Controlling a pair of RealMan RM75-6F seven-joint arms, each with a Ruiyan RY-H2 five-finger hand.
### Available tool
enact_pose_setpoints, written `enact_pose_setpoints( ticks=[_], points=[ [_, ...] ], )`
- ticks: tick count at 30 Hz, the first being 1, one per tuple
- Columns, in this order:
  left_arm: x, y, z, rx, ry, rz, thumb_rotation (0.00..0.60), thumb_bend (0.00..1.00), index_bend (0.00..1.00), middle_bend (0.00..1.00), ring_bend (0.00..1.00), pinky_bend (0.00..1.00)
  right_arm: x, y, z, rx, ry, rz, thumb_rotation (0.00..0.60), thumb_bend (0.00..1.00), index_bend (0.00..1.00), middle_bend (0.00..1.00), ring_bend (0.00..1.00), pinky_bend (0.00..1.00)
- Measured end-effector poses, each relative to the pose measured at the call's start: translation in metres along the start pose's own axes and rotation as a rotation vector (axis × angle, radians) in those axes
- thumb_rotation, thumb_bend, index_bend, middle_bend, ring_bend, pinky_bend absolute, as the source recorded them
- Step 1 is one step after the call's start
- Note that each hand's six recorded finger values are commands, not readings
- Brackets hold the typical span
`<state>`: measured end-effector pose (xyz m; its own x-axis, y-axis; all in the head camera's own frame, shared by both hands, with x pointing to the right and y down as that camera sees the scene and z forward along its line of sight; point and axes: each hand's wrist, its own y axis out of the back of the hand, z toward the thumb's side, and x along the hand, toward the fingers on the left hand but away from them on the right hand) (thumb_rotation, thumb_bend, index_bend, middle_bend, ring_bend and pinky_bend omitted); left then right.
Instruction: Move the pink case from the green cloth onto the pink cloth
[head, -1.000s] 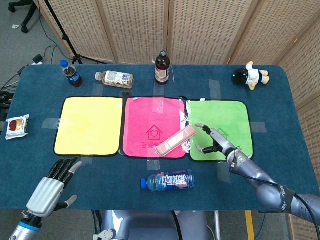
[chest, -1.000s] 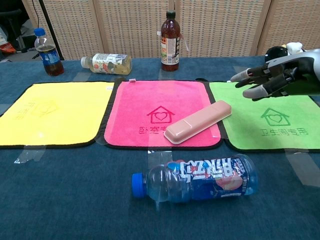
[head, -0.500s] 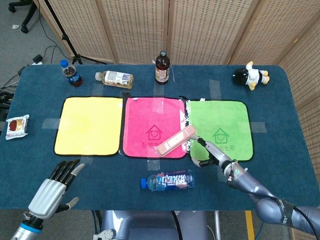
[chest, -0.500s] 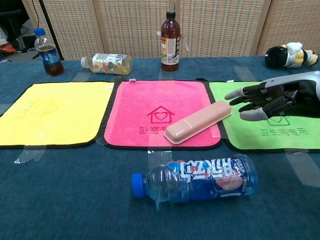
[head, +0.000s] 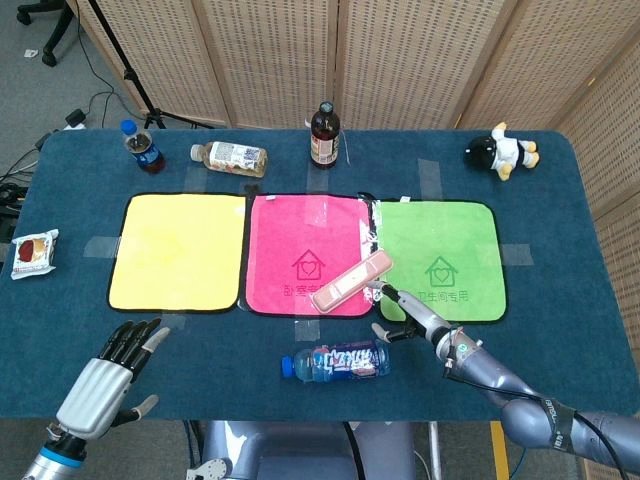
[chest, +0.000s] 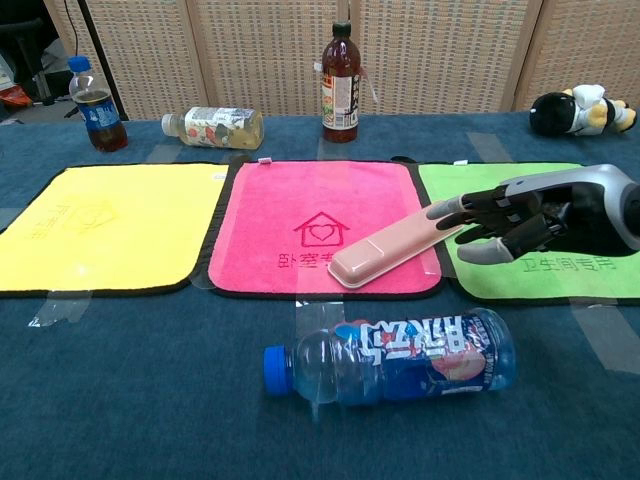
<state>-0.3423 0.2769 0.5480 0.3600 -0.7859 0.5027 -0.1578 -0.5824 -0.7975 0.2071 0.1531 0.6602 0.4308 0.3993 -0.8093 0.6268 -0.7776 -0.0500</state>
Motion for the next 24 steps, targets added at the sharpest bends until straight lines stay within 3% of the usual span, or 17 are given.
enact_pose_setpoints(
  ticks=[24],
  points=[
    [-0.001,-0.003,0.003,-0.002,-0.012,-0.014,0.600,0.21,0.00,0.00,0.00,0.02,-0.036,-0.022,0.026,0.036,0.014,0.067,0.600,0.52,0.06,0.00,0.00,0.00]
  ],
)
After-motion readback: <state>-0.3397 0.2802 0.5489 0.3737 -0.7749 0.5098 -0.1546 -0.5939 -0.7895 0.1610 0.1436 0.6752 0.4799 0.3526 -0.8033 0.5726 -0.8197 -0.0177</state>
